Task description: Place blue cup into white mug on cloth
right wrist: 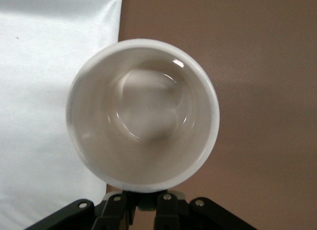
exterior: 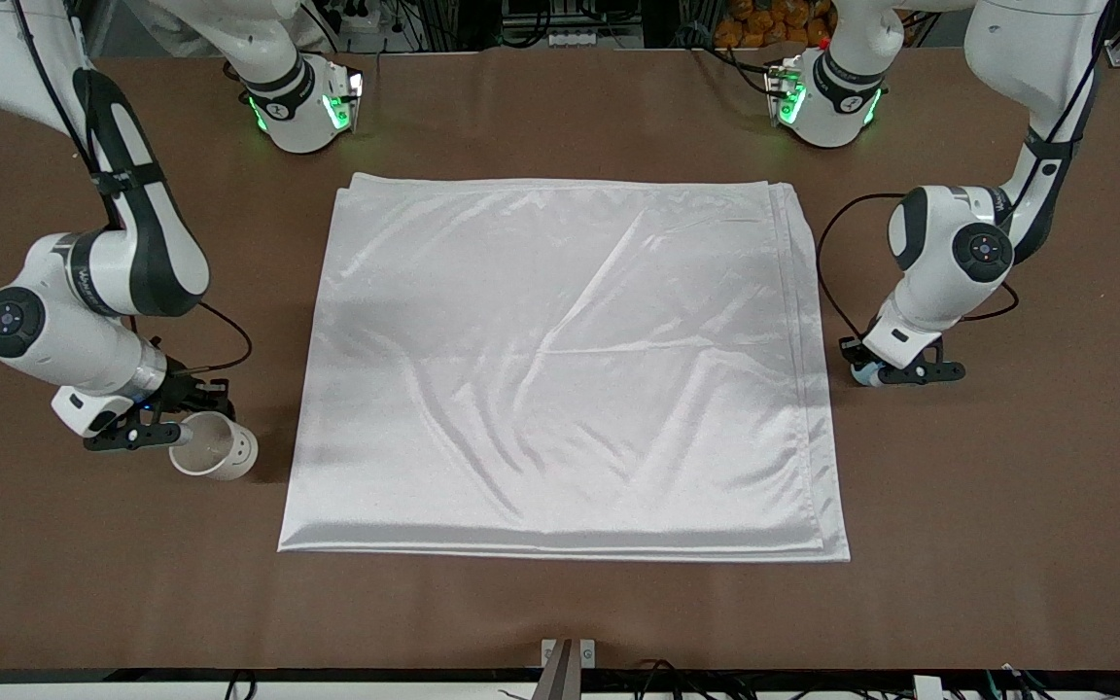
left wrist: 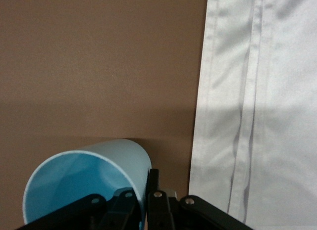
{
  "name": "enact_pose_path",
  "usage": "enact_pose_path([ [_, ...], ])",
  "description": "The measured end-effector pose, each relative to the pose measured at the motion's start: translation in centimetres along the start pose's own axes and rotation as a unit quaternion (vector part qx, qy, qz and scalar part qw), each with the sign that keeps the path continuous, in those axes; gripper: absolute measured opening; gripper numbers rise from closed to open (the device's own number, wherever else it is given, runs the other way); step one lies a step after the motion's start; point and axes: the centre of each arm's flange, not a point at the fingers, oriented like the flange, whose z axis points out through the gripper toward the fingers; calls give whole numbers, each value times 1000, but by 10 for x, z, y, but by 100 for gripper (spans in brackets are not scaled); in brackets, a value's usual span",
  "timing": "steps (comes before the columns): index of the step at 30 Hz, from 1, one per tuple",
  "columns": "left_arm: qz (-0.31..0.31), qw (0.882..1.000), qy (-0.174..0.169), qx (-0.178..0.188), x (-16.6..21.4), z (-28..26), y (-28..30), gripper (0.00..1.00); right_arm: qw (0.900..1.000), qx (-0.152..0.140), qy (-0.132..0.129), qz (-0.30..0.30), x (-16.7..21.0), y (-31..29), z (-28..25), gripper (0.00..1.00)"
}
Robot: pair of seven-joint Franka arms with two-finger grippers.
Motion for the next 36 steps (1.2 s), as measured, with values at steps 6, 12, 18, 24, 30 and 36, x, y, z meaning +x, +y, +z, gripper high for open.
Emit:
enact_pose_path([
  [6, -3, 1000, 26, -3, 16, -21, -4, 4, 1000, 8, 15, -17, 12, -41, -35, 19],
  [12, -7, 998, 56, -7, 30, -53, -9, 4, 999, 26, 24, 4, 15, -104, -47, 19],
  [18, -9, 997, 74, -11, 39, -89, -9, 4, 999, 40, 21, 20, 7, -183, -51, 19],
  [24, -10, 997, 77, -13, 51, -130, -9, 4, 999, 44, 10, 30, -11, -264, -41, 19],
  [30, -9, 999, 52, -11, 66, -183, -9, 4, 998, 53, 0, 29, -21, -328, -28, 19],
  [36, -3, 1000, 29, -9, 75, -231, -10, 4, 998, 50, -5, 38, -27, -373, -11, 19],
])
